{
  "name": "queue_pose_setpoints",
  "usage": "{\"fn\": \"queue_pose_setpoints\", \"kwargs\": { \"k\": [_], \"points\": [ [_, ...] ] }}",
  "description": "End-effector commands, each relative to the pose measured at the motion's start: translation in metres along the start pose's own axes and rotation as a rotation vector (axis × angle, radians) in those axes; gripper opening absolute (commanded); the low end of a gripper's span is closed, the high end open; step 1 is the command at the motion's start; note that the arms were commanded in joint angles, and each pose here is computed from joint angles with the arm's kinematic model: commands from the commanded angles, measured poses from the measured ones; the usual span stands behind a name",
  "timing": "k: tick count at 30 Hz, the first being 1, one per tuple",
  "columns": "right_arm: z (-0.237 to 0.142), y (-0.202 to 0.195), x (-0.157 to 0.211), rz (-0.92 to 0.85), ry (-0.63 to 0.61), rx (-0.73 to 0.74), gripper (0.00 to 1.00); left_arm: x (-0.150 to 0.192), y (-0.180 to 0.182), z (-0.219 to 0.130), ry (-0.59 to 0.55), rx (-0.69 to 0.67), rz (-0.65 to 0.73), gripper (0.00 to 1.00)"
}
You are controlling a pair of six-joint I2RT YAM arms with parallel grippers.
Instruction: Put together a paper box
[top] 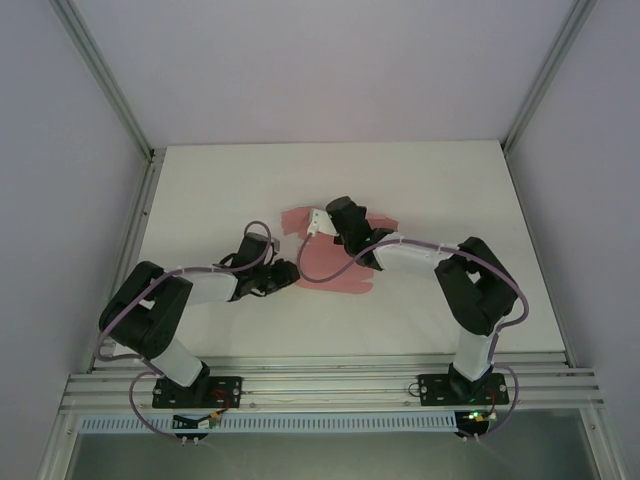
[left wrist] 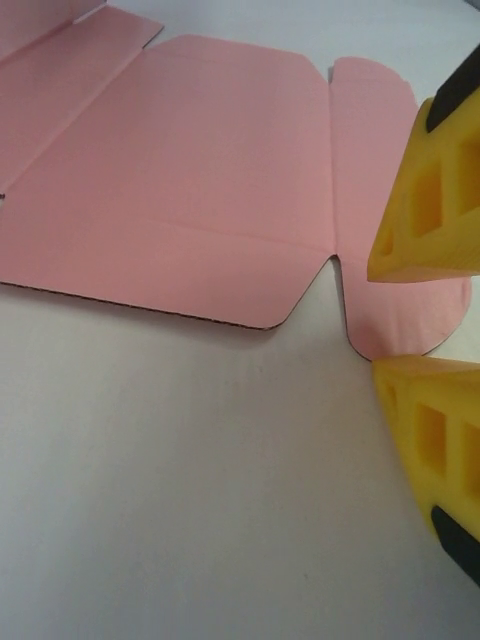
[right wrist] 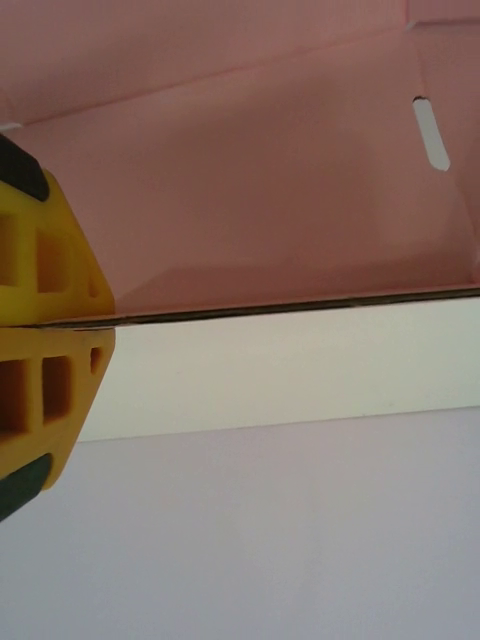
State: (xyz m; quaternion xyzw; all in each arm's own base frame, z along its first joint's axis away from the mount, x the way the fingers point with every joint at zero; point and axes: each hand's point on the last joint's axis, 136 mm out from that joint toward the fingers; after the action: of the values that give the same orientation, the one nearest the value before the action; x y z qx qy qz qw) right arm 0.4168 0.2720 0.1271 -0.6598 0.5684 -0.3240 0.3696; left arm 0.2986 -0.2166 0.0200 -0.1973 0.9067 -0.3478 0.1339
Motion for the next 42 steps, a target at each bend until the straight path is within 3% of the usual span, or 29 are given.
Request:
{"fn": "queue_pose_setpoints", "kwargs": {
  "k": [1,9,13,19,23,25,28,31,36,42],
  "points": [
    [-0.012,0.015,-0.010,0.003,-0.060,-0.043,0.00,0.004,0.008,0.023,0.016,-0.018,-0.003,0.26],
    [-0.043,0.062,-0.013,0.086,-0.080,-0.222,0.00,-0.006,0.007,0.018,-0.021,-0.067,0.041,0.25],
    [-0.039,0.087,-0.007,0.096,-0.045,-0.275,0.00,-0.009,0.007,0.012,-0.040,-0.083,0.056,0.26],
    [-0.025,0.072,-0.006,0.141,-0.057,-0.262,0.00,-0.017,-0.009,-0.010,-0.084,-0.083,0.112,0.30],
    [-0.020,0.059,0.001,0.149,-0.060,-0.272,0.00,-0.034,-0.027,-0.048,-0.180,-0.121,0.189,0.42],
    [-0.022,0.055,0.002,0.139,-0.077,-0.310,0.00,-0.044,-0.038,-0.072,-0.243,-0.142,0.223,0.63],
    [-0.029,0.047,0.002,0.140,-0.105,-0.376,0.00,-0.066,-0.048,-0.109,-0.360,-0.179,0.225,0.85],
    [-0.046,0.043,0.005,0.130,-0.138,-0.485,0.00,-0.089,-0.041,-0.134,-0.441,-0.221,0.194,1.00],
    [-0.070,0.051,0.011,0.103,-0.188,-0.681,0.00,-0.126,-0.021,-0.143,-0.482,-0.276,0.101,1.00],
    [-0.032,0.046,0.024,0.068,-0.129,-0.613,0.00,-0.166,-0.023,-0.111,-0.477,-0.207,0.129,1.00]
  ]
}}
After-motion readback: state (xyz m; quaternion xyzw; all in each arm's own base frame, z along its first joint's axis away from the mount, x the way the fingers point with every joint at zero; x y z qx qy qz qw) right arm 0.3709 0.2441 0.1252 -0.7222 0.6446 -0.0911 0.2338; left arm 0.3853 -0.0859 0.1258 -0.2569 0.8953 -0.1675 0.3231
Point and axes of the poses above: each hand's point on the last joint's axis, 136 mm out from that joint toward the fingers, its own z axis out along the fingers, its own y axis along the line the jaws close on, x = y × z, and after that the axes turned 12 degrees about -z, right-handed
